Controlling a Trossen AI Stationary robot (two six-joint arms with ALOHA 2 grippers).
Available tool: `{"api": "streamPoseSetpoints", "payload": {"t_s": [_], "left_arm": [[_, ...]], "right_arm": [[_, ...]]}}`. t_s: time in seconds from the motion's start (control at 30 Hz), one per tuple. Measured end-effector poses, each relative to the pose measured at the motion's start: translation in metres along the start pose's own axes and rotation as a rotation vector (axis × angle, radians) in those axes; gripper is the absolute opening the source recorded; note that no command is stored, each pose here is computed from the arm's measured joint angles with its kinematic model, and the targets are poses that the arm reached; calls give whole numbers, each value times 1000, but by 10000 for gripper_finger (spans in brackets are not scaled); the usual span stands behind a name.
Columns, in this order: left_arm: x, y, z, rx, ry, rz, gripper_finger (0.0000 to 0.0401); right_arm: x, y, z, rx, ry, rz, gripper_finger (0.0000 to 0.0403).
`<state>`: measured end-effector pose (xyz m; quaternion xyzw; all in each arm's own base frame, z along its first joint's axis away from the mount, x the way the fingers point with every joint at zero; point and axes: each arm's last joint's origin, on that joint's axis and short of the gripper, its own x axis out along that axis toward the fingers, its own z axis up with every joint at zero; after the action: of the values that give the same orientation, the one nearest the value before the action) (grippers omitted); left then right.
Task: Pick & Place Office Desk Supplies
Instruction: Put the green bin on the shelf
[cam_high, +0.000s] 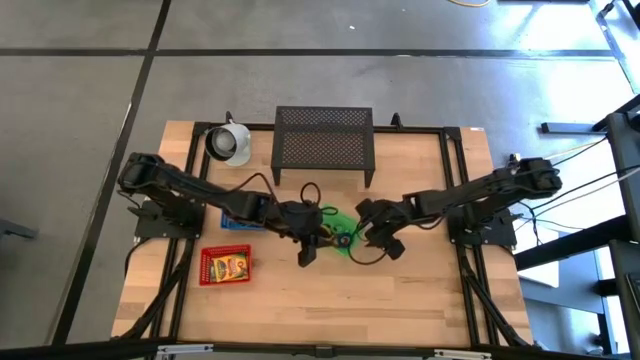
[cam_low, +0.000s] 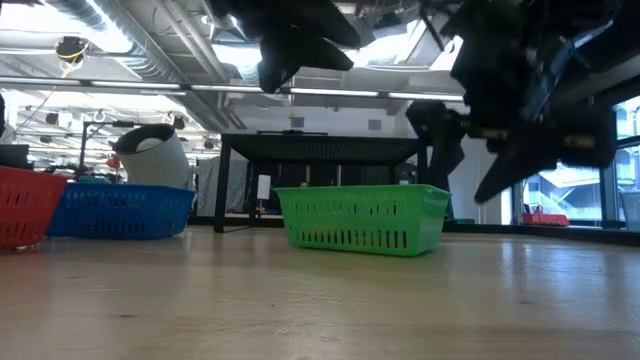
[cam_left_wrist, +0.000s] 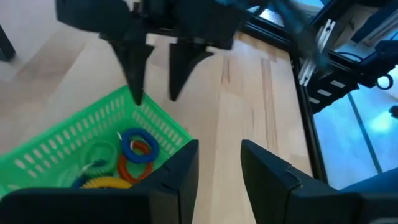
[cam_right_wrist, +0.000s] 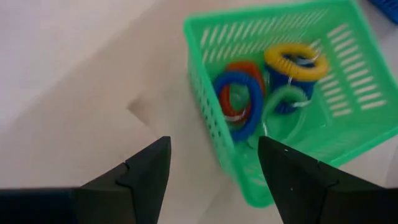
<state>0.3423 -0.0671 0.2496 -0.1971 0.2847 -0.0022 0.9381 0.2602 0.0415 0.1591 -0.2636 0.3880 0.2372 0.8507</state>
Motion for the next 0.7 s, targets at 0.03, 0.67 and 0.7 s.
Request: {"api": "streamPoseSetpoints", "payload": {"t_s": [0.03, 0.67, 0.7], "left_arm": [[0, -2, -1, -7, -1, 1, 112], [-4, -26, -14, 3, -83, 126, 104], [-4, -27, -15, 5, -83, 127, 104]], "right_arm": [[3, 0, -2, -13, 17, -2, 245], [22, 2, -11, 4, 98, 2, 104], [22, 2, -11, 12, 98, 2, 89]]}}
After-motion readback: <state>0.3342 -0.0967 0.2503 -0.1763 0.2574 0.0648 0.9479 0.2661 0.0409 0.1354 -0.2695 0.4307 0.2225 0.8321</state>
